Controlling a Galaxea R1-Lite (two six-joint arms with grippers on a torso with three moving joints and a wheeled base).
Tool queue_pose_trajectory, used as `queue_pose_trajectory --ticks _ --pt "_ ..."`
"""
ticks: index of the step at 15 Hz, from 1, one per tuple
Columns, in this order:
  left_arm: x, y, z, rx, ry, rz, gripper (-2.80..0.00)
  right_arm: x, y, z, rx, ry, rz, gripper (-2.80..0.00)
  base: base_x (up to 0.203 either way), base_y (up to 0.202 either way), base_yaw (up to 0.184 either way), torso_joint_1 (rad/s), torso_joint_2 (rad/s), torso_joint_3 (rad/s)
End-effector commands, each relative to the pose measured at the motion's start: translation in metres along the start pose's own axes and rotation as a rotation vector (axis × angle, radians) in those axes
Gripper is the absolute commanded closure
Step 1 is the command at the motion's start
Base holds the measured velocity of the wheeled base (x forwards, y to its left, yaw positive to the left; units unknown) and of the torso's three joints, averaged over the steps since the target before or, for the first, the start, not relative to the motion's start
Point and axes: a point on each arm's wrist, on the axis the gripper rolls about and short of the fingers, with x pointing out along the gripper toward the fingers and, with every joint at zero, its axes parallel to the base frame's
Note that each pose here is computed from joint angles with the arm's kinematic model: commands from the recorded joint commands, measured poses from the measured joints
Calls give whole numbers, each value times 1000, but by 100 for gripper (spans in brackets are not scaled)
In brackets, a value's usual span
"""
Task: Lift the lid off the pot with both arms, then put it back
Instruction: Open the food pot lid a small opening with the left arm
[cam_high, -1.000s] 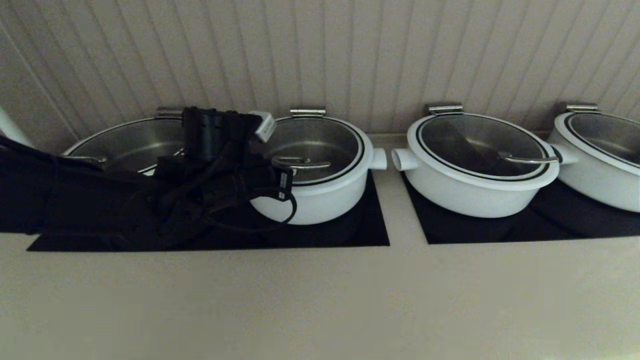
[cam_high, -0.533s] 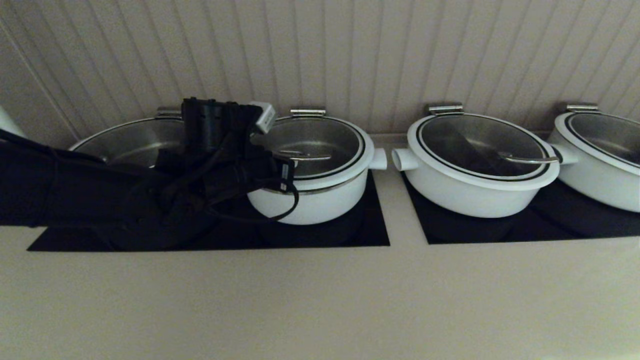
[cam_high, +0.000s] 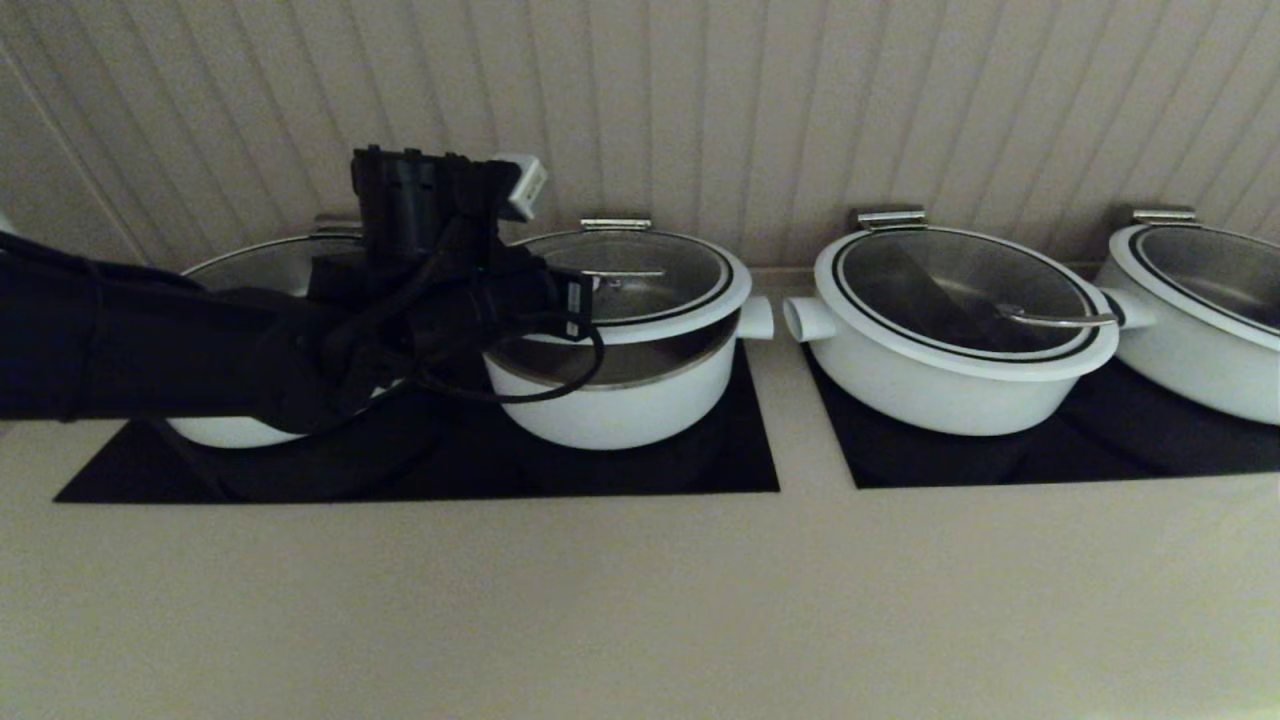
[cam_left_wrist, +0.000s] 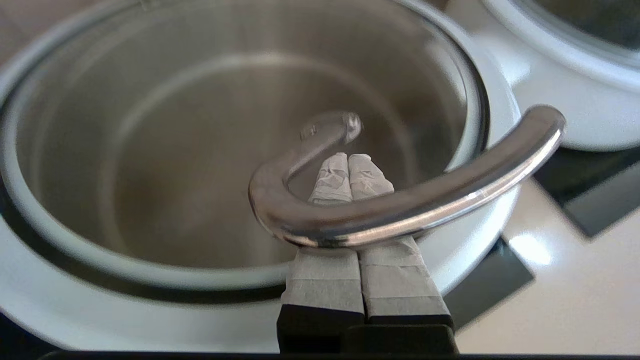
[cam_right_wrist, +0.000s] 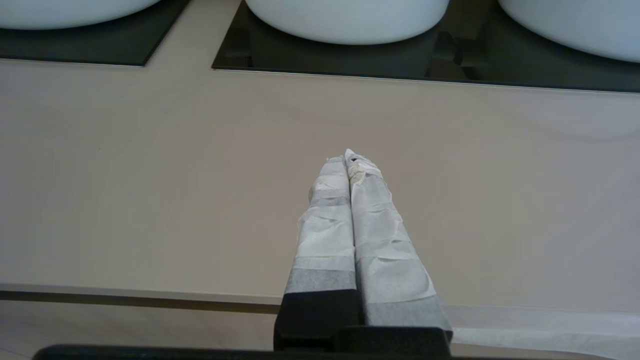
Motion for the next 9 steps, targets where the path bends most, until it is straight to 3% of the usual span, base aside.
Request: queue_pose_trajectory --ticks 1,9 --pt "4 0 6 0 -23 -1 0 0 0 0 -1 1 0 0 0 0 0 0 0 0" --pt "7 2 13 0 -50 3 0 0 0 3 -51 -10 20 0 0 0 0 0 0 0"
